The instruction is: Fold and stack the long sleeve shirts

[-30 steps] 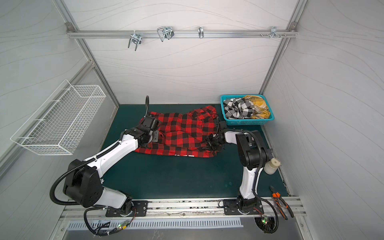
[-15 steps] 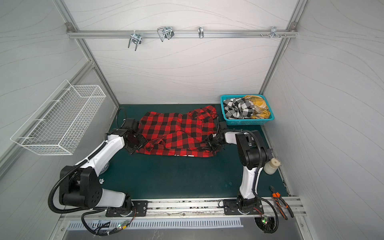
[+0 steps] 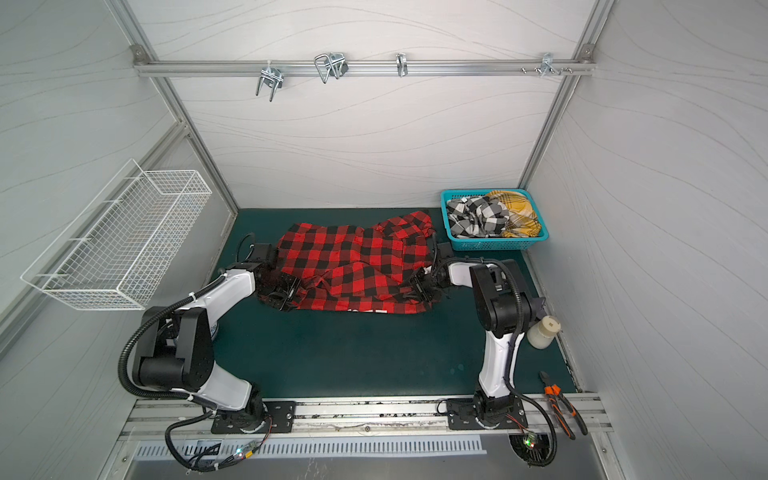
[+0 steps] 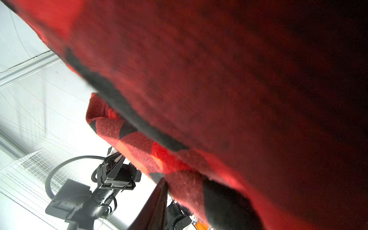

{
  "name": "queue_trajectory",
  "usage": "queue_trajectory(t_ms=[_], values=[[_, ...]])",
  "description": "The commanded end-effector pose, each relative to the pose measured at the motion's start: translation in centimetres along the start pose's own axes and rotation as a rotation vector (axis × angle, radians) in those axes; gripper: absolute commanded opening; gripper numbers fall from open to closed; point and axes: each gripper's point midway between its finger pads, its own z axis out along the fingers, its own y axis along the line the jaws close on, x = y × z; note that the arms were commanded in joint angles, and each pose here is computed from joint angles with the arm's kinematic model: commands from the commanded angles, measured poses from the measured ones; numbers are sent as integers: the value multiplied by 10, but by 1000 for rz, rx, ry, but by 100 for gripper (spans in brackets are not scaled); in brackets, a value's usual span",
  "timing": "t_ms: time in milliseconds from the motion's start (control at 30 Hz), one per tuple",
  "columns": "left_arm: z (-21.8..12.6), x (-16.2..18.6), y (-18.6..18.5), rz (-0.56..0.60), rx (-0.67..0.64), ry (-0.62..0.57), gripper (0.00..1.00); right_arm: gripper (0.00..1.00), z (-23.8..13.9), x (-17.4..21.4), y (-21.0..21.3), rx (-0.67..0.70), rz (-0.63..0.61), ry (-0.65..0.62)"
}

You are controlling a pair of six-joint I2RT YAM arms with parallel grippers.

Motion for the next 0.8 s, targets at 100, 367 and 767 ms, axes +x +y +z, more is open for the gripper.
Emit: queue_trajectory(t_ms=[100,367,767], values=[[3,-13,-11,-47,9,-33,51,39,10,5,-22,58,52,25],[-13,-28,-11,-61,37,-94,64,39,8,7,-20,56,39,29],[17,-31,-18,-79,47,-31,31,36,10,8,-22,59,34,37]])
